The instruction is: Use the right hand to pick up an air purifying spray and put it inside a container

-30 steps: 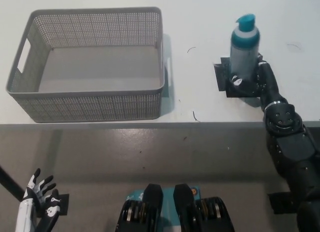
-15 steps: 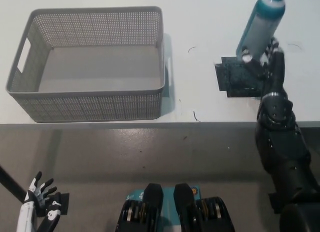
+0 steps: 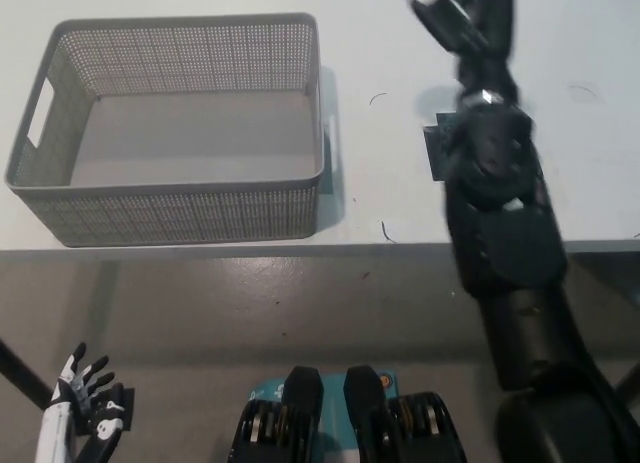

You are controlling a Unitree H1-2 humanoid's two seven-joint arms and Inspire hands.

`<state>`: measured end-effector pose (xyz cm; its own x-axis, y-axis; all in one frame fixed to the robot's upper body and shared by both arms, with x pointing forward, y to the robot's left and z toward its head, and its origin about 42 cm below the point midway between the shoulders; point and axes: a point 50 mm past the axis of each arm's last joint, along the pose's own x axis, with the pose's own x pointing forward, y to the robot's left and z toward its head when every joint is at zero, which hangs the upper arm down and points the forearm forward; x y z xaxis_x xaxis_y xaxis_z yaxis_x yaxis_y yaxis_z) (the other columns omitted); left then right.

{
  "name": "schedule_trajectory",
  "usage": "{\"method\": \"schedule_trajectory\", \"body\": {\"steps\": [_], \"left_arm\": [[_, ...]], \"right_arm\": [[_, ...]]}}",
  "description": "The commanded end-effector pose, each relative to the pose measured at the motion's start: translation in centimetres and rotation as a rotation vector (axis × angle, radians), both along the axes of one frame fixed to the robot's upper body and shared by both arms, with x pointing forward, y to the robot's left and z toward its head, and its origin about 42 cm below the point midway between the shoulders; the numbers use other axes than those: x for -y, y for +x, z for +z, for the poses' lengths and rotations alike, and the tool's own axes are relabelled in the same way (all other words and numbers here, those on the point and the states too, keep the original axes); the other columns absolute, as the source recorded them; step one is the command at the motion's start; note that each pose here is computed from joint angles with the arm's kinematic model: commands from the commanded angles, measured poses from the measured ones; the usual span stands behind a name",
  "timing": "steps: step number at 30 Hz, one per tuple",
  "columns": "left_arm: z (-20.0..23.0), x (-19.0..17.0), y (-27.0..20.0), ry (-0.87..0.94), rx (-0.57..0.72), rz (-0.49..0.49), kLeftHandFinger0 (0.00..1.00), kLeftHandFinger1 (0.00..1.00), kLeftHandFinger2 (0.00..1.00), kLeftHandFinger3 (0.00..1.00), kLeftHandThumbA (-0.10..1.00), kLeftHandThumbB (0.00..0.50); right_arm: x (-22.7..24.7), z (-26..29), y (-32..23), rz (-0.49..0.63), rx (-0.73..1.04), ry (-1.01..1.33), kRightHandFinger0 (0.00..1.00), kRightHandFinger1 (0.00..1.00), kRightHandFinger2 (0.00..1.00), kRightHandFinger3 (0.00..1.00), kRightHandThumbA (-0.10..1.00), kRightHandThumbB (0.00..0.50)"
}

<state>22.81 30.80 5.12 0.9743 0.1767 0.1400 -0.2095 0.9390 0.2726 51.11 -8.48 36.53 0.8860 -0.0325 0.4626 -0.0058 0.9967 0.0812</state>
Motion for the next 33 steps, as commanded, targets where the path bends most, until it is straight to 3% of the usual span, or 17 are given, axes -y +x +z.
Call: {"method": "schedule_trajectory", "body": {"steps": [1, 5, 8, 9, 13, 16, 17, 19, 21, 25, 26, 27, 29, 30, 31, 32, 33], "left_arm": [[1.0, 0.3, 0.5, 0.045, 0.044, -0.021, 0.78, 0.82, 0.86, 1.00, 0.65, 0.299], [1.2, 0.7, 0.8, 0.003, 0.044, -0.043, 0.82, 0.84, 0.88, 1.00, 0.59, 0.295], [1.4, 0.7, 1.0, -0.011, 0.067, -0.044, 0.79, 0.83, 0.87, 1.00, 0.56, 0.304], [1.5, 0.8, 1.1, -0.010, 0.067, -0.050, 0.79, 0.84, 0.89, 1.00, 0.59, 0.311], [1.7, 0.7, 1.4, 0.020, 0.054, -0.051, 0.81, 0.85, 0.89, 1.00, 0.66, 0.341], [1.8, 0.5, 1.3, 0.033, 0.067, -0.043, 0.78, 0.82, 0.85, 1.00, 0.61, 0.333], [1.9, 0.6, 1.3, 0.028, 0.070, -0.038, 0.77, 0.82, 0.85, 1.00, 0.58, 0.331], [2.0, 0.6, 1.4, 0.014, 0.073, -0.037, 0.76, 0.81, 0.84, 1.00, 0.55, 0.319], [2.1, 0.6, 1.4, 0.006, 0.079, -0.044, 0.76, 0.82, 0.84, 1.00, 0.51, 0.269], [2.0, 0.6, 1.5, 0.004, 0.079, -0.041, 0.76, 0.82, 0.84, 1.00, 0.50, 0.271], [2.0, 0.6, 1.5, 0.004, 0.078, -0.042, 0.75, 0.81, 0.84, 1.00, 0.51, 0.278], [2.0, 0.6, 1.5, 0.006, 0.078, -0.043, 0.75, 0.81, 0.84, 1.00, 0.55, 0.288], [2.0, 0.6, 1.6, 0.016, 0.084, -0.041, 0.74, 0.80, 0.83, 1.00, 0.56, 0.286], [2.0, 0.5, 1.6, 0.021, 0.086, -0.041, 0.74, 0.80, 0.83, 1.00, 0.55, 0.275], [2.0, 0.5, 1.5, 0.019, 0.084, -0.042, 0.74, 0.80, 0.83, 1.00, 0.55, 0.284], [2.0, 0.6, 1.5, 0.020, 0.080, -0.042, 0.75, 0.81, 0.84, 1.00, 0.56, 0.278], [1.9, 0.5, 1.4, 0.018, 0.080, -0.041, 0.75, 0.81, 0.84, 1.00, 0.55, 0.282]], "right_arm": [[-7.5, 7.7, -2.3, 0.184, 0.153, -0.065, 0.35, 0.34, 0.41, 0.35, -0.10, 0.420], [-10.3, 5.1, -2.6, 0.200, 0.074, -0.109, 0.32, 0.33, 0.41, 0.36, -0.10, 0.414], [-12.0, 2.3, -2.5, 0.222, 0.035, -0.136, 0.42, 0.37, 0.41, 0.37, -0.10, 0.410], [-12.4, 1.0, -2.4, 0.230, 0.017, -0.155, 0.34, 0.35, 0.42, 0.38, -0.10, 0.405], [-13.0, -2.7, -1.9, 0.233, -0.062, -0.176, 0.32, 0.36, 0.45, 0.40, -0.10, 0.395], [-13.1, -4.9, -1.9, 0.225, -0.104, -0.188, 0.32, 0.37, 0.44, 0.40, -0.10, 0.403], [-13.1, -5.9, -1.9, 0.215, -0.129, -0.217, 0.37, 0.38, 0.43, 0.40, -0.10, 0.406], [-13.1, -7.1, -1.8, 0.220, -0.179, -0.220, 0.76, 0.58, 0.49, 0.41, -0.10, 0.399], [-12.9, -8.8, -1.9, 0.227, -0.211, -0.217, 0.63, 0.50, 0.46, 0.41, -0.10, 0.396], [-12.6, -10.3, -2.0, 0.225, -0.240, -0.224, 0.55, 0.46, 0.44, 0.41, -0.10, 0.395], [-12.5, -10.7, -2.0, 0.224, -0.241, -0.226, 0.61, 0.46, 0.44, 0.42, -0.10, 0.398], [-12.3, -11.0, -2.0, 0.216, -0.240, -0.238, 1.00, 0.52, 0.44, 0.42, -0.10, 0.400], [-11.9, -11.4, -1.8, 0.220, -0.244, -0.236, 1.00, 0.55, 0.46, 0.44, -0.10, 0.409], [-11.8, -11.5, -1.7, 0.233, -0.244, -0.235, 0.95, 0.61, 0.59, 0.60, -0.10, 0.426], [-11.8, -11.4, -1.7, 0.246, -0.249, -0.242, 0.95, 0.77, 0.94, 1.00, 0.00, 0.485], [-11.8, -11.3, -1.5, 0.278, -0.261, -0.257, 1.00, 1.00, 1.00, 1.00, 0.14, 0.499], [-11.8, -11.2, -1.5, 0.307, -0.272, -0.262, 1.00, 1.00, 1.00, 1.00, 0.22, 0.500]]}}
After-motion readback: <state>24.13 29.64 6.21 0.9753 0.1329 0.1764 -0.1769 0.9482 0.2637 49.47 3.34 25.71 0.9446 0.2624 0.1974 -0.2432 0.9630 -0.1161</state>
